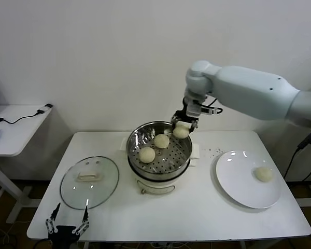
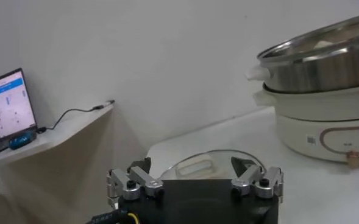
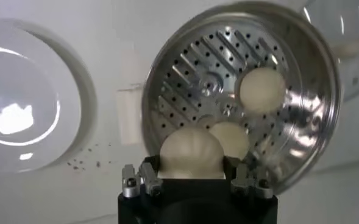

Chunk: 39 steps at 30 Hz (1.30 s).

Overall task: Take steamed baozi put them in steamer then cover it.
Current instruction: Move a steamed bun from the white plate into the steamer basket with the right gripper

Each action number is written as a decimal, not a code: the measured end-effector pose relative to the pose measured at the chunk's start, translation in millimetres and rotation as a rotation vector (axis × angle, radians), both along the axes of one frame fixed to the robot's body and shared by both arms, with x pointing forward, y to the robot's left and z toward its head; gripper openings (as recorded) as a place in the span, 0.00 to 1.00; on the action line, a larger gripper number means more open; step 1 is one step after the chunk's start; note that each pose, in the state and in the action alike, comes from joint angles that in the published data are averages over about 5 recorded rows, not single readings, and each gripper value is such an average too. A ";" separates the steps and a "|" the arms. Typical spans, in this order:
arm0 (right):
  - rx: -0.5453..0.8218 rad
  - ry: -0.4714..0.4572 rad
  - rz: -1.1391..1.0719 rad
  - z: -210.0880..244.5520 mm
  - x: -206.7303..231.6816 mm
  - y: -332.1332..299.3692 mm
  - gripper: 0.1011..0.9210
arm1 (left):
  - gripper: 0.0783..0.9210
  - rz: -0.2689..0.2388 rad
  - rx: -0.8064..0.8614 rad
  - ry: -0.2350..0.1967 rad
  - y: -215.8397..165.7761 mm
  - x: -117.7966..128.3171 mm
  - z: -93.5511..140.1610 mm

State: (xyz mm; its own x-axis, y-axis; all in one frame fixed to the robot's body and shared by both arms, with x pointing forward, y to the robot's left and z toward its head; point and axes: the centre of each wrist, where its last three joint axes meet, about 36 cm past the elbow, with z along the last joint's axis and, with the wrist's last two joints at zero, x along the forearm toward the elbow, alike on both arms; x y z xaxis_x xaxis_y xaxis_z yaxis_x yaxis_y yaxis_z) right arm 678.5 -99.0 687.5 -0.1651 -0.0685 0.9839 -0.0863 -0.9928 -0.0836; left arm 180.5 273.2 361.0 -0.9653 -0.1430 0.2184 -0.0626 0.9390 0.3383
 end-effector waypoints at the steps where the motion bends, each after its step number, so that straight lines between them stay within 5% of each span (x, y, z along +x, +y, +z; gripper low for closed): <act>1: -0.010 0.008 0.023 -5.0 -2.9 6.1 0.69 | 0.88 0.001 0.000 0.001 0.4 -0.3 -0.4; 24: -0.063 0.161 0.234 -97.9 -42.3 68.6 0.70 | 0.88 0.024 -0.011 0.025 4.7 -5.1 -12.1; 32: -0.061 0.167 0.250 -100.1 -43.6 71.2 0.86 | 0.88 0.024 -0.012 0.028 4.8 -4.3 -13.0; 39: -0.058 0.138 0.246 -83.6 -35.8 63.0 0.88 | 0.88 0.020 -0.009 0.024 4.3 -2.7 -11.2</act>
State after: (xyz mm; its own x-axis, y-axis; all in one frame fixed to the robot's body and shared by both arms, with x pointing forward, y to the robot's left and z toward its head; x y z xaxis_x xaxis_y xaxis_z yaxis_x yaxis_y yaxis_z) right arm 642.7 -36.0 603.9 -0.0145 -0.0332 0.9993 0.1507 -0.9881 -0.0306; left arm 177.7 277.5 349.7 -0.9566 -0.1605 0.2431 -0.0737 0.9407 0.3312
